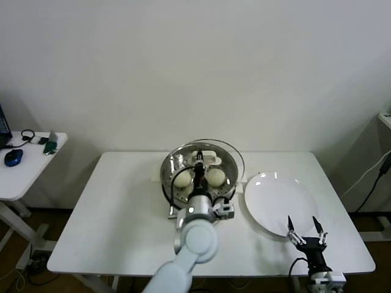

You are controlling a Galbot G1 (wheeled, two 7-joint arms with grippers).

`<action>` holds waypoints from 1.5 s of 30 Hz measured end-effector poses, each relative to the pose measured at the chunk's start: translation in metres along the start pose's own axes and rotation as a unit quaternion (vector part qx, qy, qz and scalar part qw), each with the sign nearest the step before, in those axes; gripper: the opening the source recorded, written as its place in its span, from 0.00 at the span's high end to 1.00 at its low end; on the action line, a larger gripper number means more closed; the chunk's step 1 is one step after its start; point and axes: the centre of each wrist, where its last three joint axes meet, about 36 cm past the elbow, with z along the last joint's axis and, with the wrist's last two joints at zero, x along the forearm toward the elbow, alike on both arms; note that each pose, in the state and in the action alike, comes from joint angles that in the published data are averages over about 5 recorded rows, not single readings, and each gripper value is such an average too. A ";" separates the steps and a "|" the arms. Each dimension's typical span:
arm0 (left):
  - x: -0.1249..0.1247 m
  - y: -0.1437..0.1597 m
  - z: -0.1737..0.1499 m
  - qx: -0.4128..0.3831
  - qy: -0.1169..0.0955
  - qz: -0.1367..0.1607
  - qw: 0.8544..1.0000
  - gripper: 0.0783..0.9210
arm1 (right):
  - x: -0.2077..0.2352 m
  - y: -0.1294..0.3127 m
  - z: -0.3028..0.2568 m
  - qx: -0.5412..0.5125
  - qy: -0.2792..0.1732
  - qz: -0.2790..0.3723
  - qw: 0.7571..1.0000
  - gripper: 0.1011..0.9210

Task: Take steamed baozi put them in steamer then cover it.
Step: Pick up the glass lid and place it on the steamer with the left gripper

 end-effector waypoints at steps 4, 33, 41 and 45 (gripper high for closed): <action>-0.002 -0.008 0.000 -0.008 0.004 0.003 1.000 0.94 | 0.001 -0.002 -0.001 0.002 -0.001 0.001 1.000 0.12; -0.021 -0.036 0.009 -0.032 0.019 0.008 0.999 0.94 | 0.002 -0.004 0.000 0.005 -0.004 -0.001 1.000 0.12; -0.020 -0.039 0.011 -0.032 0.019 0.010 0.999 0.94 | 0.001 -0.006 -0.001 0.006 -0.007 -0.001 1.000 0.12; -0.018 -0.039 0.013 -0.028 0.017 0.015 0.999 0.86 | 0.001 -0.005 -0.002 0.005 -0.009 -0.002 1.000 0.12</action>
